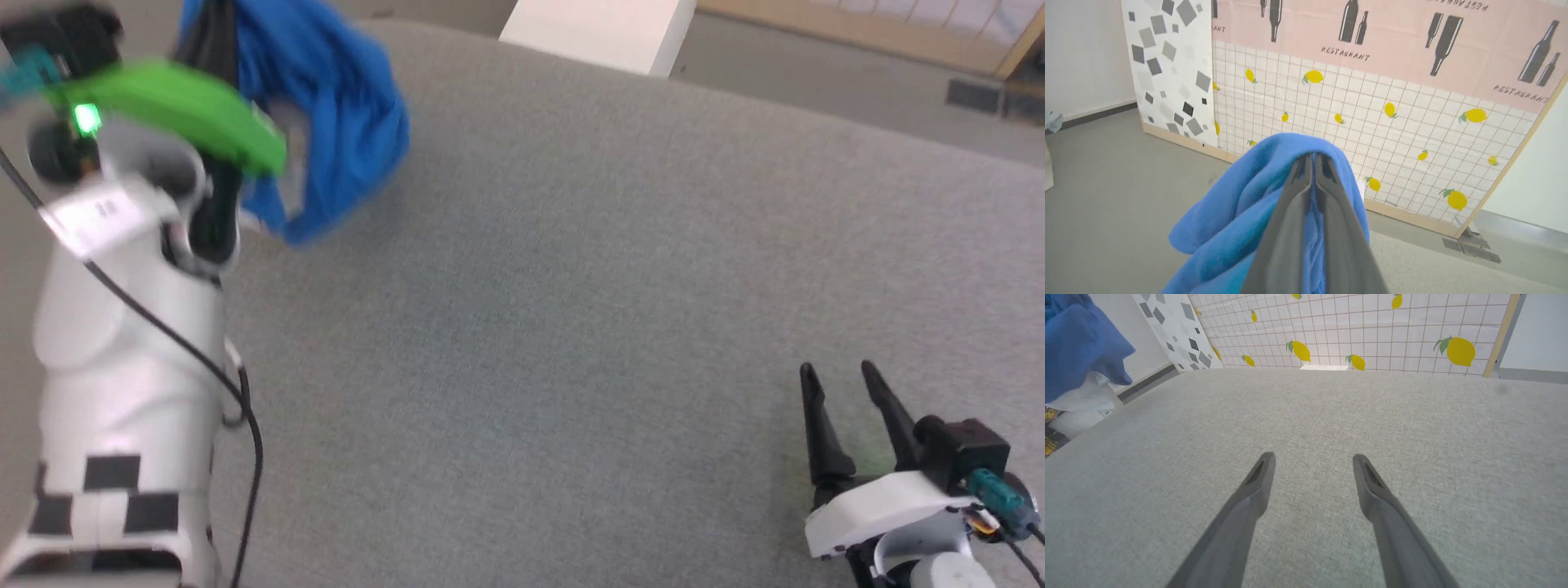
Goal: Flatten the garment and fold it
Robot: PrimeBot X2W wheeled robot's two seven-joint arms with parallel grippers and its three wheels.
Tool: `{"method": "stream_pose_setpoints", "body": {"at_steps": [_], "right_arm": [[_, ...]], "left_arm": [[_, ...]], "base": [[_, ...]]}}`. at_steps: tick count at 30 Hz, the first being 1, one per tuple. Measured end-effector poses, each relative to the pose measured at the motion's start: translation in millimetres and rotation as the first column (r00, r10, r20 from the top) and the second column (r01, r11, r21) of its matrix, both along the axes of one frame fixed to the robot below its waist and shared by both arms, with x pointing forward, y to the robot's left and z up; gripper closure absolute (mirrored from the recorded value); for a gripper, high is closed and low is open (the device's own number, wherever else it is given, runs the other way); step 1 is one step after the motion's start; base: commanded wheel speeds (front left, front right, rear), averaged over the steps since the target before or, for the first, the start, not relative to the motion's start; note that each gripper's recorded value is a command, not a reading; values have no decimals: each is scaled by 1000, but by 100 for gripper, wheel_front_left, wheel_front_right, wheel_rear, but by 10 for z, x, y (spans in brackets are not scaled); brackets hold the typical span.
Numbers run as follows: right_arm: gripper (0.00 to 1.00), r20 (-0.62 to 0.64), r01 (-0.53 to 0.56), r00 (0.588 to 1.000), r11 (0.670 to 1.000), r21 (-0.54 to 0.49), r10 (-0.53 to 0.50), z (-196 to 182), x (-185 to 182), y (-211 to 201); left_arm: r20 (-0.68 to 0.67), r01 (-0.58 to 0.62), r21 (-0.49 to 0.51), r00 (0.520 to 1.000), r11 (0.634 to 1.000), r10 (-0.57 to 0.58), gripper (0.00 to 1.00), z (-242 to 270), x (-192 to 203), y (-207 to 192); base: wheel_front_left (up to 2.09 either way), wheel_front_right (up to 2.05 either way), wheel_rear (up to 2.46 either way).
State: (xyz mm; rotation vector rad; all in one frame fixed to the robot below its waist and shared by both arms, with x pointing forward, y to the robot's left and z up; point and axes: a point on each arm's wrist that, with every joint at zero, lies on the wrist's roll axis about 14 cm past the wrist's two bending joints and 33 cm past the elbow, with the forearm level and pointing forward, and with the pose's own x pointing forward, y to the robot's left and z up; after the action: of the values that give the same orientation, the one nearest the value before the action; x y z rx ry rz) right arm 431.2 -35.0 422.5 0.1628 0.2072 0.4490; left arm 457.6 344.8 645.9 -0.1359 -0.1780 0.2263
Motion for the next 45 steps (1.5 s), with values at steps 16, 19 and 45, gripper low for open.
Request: {"method": "stream_pose_setpoints", "body": {"at_steps": [16,19,45], "right_arm": [[0,7,258,966,966,20,-258,80,-357,-886],[0,7,327,945,945,16,-327,78,-432,-1127],[0,50,384,921,922,45,-386,253,-574,-1325]], "left_arm": [[210,540,-94,832,837,-513,100,808,399,-2068],[36,595,-182,799,782,-600,100,11,357,-2492],[-101,472,-674,704,569,-703,0,-1015,-345,-2785]], "base": [[0,0,0],[0,0,0],[0,0,0]]}}
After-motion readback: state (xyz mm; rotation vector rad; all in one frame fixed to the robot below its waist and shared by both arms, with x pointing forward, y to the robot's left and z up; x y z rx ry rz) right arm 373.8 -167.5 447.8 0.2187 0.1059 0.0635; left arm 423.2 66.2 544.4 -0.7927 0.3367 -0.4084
